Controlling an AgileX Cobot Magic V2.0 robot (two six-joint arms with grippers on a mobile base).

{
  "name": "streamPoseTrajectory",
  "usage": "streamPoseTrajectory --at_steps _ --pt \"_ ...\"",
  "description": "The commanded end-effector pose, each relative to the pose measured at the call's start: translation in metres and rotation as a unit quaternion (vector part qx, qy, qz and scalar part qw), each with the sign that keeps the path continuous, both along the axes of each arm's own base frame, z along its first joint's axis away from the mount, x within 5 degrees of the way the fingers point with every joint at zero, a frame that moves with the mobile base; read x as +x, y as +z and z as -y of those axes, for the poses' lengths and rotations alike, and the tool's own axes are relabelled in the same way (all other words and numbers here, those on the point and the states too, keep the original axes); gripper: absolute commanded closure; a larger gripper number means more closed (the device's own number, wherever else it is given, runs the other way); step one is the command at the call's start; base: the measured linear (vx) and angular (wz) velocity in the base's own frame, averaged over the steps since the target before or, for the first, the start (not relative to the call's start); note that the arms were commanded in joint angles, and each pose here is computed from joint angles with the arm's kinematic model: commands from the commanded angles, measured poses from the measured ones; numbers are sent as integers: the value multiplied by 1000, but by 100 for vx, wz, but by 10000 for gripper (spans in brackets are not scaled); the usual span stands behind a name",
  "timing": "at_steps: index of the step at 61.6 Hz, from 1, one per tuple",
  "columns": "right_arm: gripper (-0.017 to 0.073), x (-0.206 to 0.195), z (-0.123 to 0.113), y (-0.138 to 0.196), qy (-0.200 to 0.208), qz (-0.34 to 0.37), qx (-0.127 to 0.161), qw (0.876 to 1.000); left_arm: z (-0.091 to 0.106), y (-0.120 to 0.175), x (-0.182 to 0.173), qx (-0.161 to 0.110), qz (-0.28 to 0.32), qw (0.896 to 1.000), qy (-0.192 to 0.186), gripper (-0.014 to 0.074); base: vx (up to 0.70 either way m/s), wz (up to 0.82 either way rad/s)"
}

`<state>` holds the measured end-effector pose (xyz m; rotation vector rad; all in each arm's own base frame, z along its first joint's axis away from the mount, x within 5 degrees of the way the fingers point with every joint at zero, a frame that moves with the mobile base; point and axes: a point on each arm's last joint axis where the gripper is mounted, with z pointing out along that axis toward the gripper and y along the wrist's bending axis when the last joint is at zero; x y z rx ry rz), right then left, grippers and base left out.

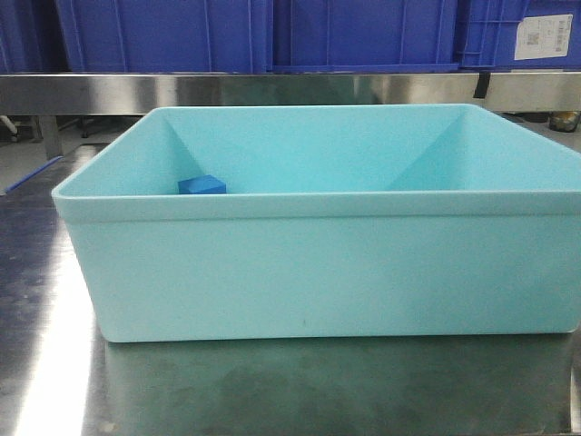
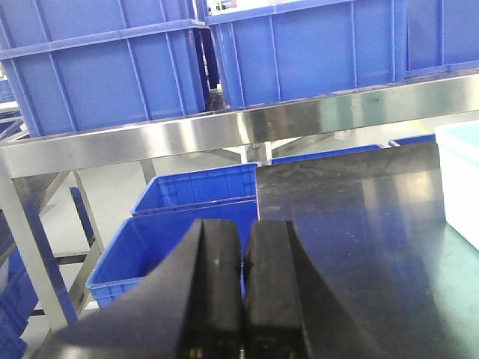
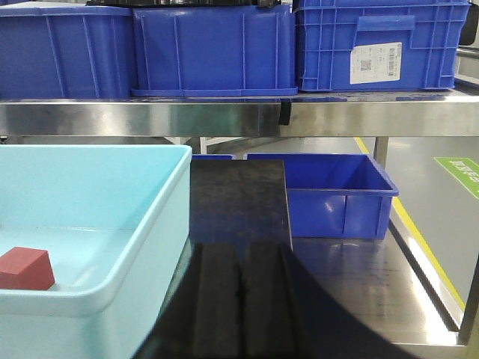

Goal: Pick red cube and place on left shelf

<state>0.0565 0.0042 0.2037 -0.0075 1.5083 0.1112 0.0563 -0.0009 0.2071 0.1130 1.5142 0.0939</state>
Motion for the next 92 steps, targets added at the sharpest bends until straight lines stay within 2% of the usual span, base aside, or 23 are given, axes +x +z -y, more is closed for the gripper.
streamPoseTrajectory --at_steps 1,92 --pt "503 -4 0 17 -3 64 -1 998 0 0 1 -3 31 1000 -2 488 0 0" --pt "503 -5 0 19 -3 79 0 997 0 0 1 -3 31 1000 -2 488 0 0"
